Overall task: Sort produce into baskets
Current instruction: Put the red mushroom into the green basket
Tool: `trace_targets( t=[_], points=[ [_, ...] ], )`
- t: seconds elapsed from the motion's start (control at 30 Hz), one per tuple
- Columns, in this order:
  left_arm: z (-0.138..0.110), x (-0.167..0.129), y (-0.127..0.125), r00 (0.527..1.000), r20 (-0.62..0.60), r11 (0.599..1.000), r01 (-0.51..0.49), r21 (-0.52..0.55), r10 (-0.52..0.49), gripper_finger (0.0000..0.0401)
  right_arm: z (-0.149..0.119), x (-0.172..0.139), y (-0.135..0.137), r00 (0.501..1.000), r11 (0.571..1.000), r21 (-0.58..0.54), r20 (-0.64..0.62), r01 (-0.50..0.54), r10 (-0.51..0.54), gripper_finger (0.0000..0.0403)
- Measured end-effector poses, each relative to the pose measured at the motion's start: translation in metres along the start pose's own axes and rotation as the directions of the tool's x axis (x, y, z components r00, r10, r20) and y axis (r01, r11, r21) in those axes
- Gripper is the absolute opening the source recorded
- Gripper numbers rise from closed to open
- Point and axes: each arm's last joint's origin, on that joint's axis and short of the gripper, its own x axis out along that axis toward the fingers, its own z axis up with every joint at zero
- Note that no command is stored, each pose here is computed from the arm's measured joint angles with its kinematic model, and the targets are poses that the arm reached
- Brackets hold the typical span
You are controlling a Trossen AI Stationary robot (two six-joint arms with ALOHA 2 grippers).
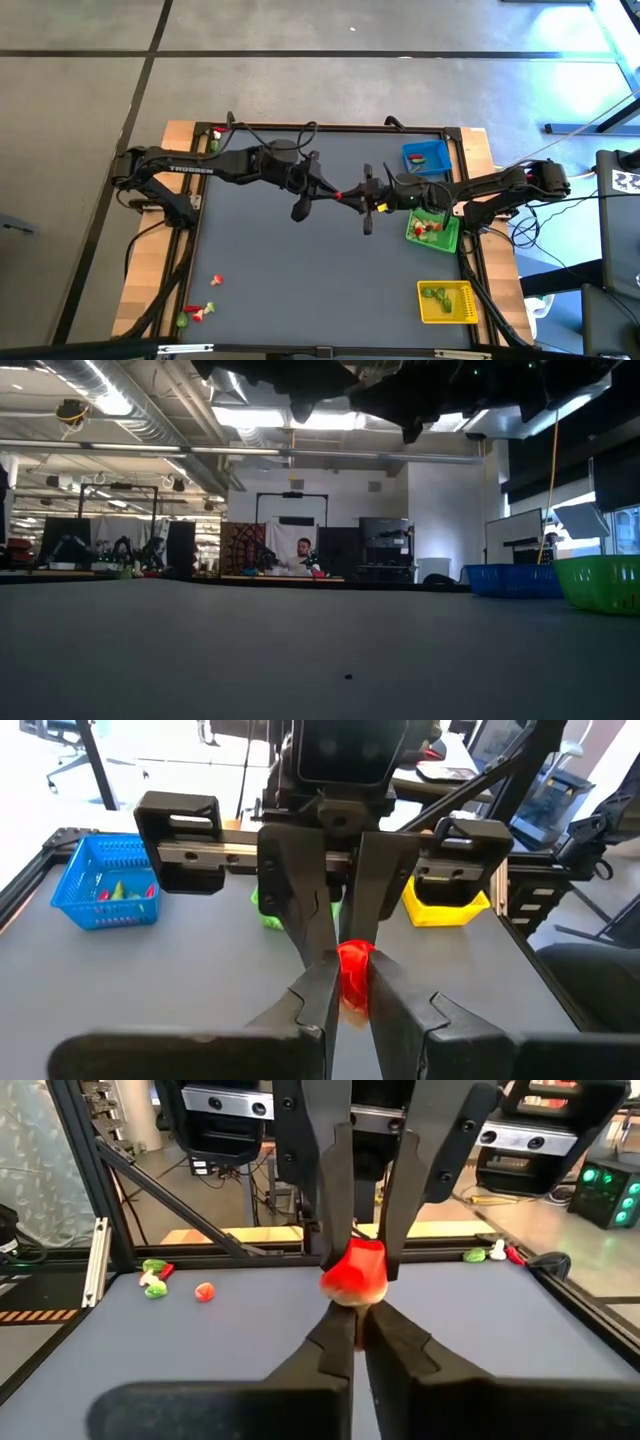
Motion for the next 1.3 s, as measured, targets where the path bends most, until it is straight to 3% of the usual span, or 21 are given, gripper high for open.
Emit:
trace_targets(
  t=[0.17,0.5,0.8,1.07,1.23,1.3],
  points=[
    [0.001,0.0,0.0,1.0,0.006,1.0,-0.001,0.004,0.001,0.0061,0.0,0.0,0.001,1.0,1.0,0.0,0.0,-0.025,0.025,0.0022],
    [0.0,0.0,-0.001,1.0,-0.002,1.0,-0.006,0.02,0.006,0.0181,0.0,0.0,0.001,1.0,0.998,-0.048,-0.001,-0.029,0.029,0.0011],
    [-0.003,-0.031,-0.006,0.989,-0.148,1.0,-0.026,0.011,0.027,0.0195,0.003,-0.022,-0.001,0.988,0.997,-0.078,-0.152,0.015,-0.027,0.001],
    [-0.003,-0.058,-0.012,0.972,-0.223,0.997,-0.073,-0.006,0.07,0.0195,0.005,-0.06,-0.002,0.937,0.998,0.04,-0.347,0.046,-0.029,0.0011],
    [-0.012,-0.061,-0.012,0.942,-0.312,0.989,-0.14,-0.038,0.121,0.0195,-0.001,-0.085,0.001,0.864,0.98,0.199,-0.492,-0.011,0.11,0.0012],
    [-0.015,-0.061,-0.011,0.929,-0.34,0.983,-0.175,-0.049,0.148,0.0195,-0.003,-0.097,0.001,0.829,0.969,0.247,-0.546,0.023,0.12,0.0012]
  ],
)
